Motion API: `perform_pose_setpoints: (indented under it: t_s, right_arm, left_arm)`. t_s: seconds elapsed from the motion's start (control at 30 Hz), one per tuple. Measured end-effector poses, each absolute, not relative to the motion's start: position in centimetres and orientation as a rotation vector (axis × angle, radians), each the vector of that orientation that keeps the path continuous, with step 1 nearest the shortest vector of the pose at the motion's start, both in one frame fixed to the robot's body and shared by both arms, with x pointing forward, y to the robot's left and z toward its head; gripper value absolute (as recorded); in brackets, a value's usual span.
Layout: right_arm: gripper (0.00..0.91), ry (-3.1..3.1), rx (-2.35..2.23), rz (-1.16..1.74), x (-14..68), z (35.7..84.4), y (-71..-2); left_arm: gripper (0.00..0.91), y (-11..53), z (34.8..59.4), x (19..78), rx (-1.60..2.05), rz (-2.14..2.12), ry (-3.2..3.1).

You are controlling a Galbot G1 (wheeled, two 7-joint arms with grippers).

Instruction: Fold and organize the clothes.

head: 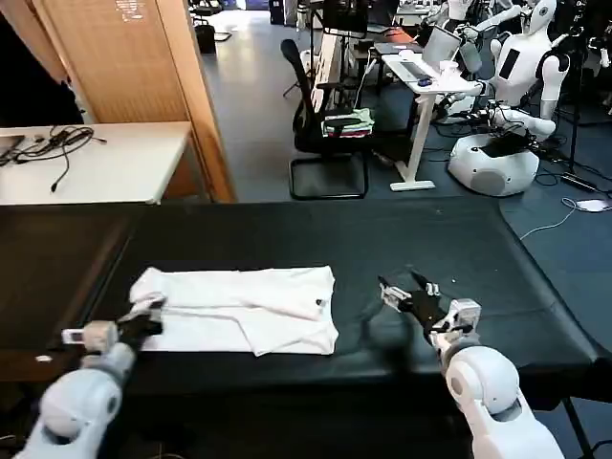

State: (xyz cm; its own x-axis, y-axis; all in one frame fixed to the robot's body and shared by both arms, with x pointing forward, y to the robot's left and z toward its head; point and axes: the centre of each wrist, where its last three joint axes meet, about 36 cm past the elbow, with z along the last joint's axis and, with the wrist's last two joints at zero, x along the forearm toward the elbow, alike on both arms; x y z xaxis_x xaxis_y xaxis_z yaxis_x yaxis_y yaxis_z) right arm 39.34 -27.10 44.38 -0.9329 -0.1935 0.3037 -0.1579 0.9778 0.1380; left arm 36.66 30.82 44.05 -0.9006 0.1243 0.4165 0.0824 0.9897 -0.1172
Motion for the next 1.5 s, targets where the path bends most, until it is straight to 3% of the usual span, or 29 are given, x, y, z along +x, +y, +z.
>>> perform_pose_setpoints:
  t_s: [0.3, 0.7, 1.1, 1.13, 1.5]
  right_arm:
    - [0.878, -2.805, 0.240, -0.162, 39.0, 44.4, -27.5]
    - [0.878, -2.796, 0.274, -0.148, 38.9, 44.5, -27.1]
    - [0.878, -2.786, 0.298, -0.139, 38.7, 44.4, -26.7]
    - [0.878, -2.785, 0.301, -0.136, 38.8, 44.5, -26.7]
    - [0.878, -2.760, 0.427, -0.083, 39.5, 45.2, -26.1]
  left_arm:
    - [0.000, 22.3, 45.5, 37.1, -0.427, 0.265, -2.716]
    - [0.000, 16.9, 43.9, 37.8, -0.549, 0.367, -2.663]
    - [0.000, 15.8, 41.4, 38.7, -0.506, 0.319, -2.676]
    - [0.878, 15.5, 41.3, 38.6, -0.508, 0.324, -2.671]
    - [0.878, 14.2, 41.5, 38.2, -0.573, 0.571, -2.605]
